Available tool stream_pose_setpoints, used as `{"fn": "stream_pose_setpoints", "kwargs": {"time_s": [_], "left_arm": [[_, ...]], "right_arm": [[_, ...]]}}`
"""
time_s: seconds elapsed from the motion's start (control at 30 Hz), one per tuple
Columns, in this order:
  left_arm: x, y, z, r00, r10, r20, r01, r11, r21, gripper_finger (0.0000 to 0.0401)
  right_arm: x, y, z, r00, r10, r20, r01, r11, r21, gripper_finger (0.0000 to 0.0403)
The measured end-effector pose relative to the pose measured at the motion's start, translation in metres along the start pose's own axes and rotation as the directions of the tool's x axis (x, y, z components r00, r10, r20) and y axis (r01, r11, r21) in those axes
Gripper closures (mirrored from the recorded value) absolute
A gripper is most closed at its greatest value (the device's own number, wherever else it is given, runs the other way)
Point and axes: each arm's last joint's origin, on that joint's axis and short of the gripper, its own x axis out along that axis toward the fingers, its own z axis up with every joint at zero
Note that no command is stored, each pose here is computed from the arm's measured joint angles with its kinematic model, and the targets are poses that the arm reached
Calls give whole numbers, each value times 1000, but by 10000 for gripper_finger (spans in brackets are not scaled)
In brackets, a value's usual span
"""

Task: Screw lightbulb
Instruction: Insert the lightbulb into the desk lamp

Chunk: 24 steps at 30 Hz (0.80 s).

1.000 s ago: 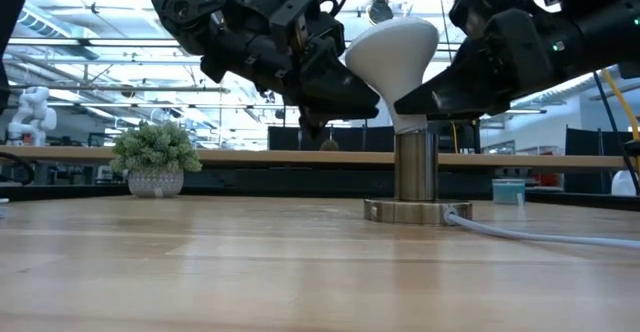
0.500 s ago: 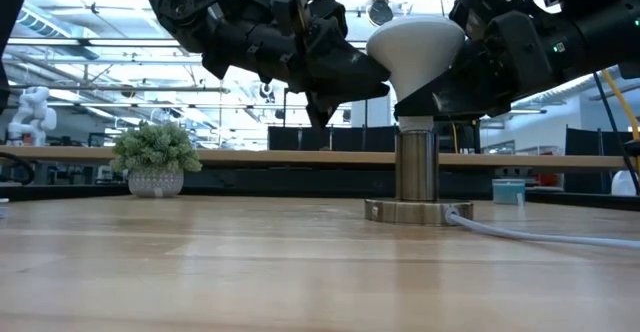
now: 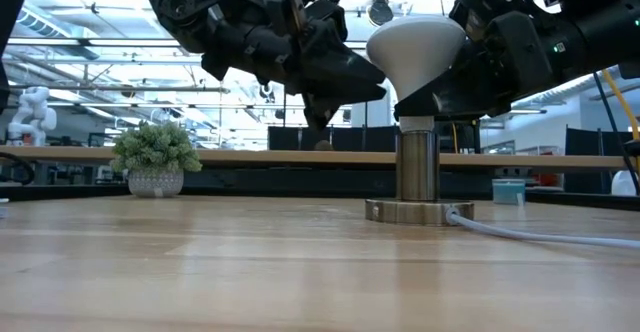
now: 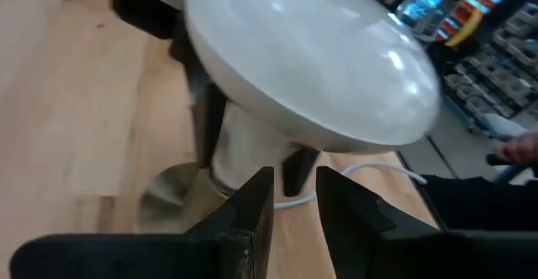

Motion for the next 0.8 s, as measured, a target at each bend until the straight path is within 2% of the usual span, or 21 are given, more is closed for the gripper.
{"fn": "stream_pose_setpoints", "kwargs": {"time_s": [0.17,0.4,0.8], "left_arm": [[4,-9,-3,999,-36,-16,36,999,17,305],[8,-17,-4,1000,-17,2,17,996,92,305],[7,-11,-2,990,127,56,-134,982,134,305]], "right_arm": [[0,0,0,1000,0,0,0,1000,0,190],[0,0,0,1000,0,0,0,1000,0,190],[0,0,0,1000,0,1,0,1000,0,190]]}}
